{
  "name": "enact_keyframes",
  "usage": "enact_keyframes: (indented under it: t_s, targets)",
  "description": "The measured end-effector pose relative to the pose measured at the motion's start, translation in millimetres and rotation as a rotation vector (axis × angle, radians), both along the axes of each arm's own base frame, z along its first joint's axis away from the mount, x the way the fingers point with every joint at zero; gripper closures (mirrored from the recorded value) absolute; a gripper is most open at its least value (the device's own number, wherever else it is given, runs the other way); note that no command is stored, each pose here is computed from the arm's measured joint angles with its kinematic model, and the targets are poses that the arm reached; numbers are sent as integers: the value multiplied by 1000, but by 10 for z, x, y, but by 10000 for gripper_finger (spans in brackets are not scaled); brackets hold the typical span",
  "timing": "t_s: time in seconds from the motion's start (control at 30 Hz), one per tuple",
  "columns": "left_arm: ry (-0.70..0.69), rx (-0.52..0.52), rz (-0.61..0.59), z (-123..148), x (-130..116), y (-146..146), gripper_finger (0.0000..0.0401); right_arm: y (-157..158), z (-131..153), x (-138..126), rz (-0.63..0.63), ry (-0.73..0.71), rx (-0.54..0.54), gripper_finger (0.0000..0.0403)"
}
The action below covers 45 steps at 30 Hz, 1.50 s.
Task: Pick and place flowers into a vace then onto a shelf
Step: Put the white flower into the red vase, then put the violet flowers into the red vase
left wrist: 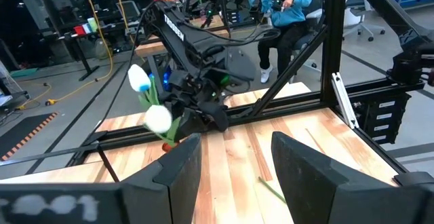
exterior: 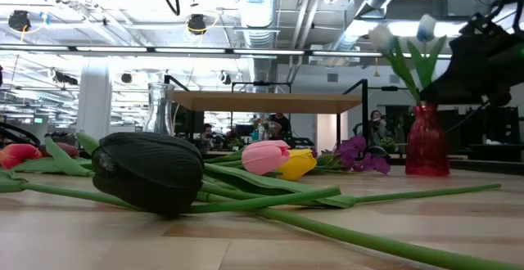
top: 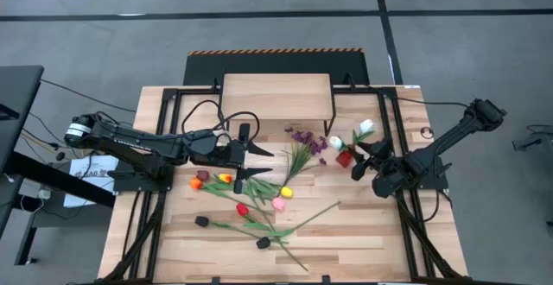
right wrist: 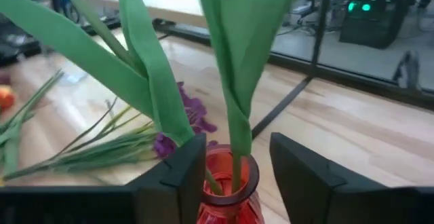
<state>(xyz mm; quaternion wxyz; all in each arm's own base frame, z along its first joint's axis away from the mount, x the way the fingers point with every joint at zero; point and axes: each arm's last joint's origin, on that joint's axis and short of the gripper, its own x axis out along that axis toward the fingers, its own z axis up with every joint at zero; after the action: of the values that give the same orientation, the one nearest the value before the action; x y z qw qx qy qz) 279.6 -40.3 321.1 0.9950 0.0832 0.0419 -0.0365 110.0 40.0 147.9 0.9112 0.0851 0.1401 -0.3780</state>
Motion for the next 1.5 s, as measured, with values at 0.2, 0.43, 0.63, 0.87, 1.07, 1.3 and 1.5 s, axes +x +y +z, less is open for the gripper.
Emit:
enact_keyframes:
  t_s: [0.2, 0.43, 0.63, 0.87, 1.07, 1.3, 1.5]
  targets:
    - [0, 0, 0, 0, 0, 0, 230, 49, 150, 61, 70, 58, -3, 219]
    - [0, 0, 0, 0, 0, 0, 230, 74, 289, 64, 158, 186, 39, 228]
    - [0, 0, 0, -1, 0, 0, 230, 80, 443, 19, 233, 341, 120, 243]
    - [15, 2, 0, -15, -1, 0, 230, 178, 551, 17, 356, 408, 424, 244]
    - [82, 3, 1, -78, -10, 2, 230, 431, 608, 153, 557, 307, 511, 247]
    - [96, -57, -19, 65, -250, -37, 230, 662, 547, 325, 646, 266, 415, 258]
    - [-1, -93, -86, 373, -692, -128, 230, 808, 471, 522, 725, 240, 306, 266]
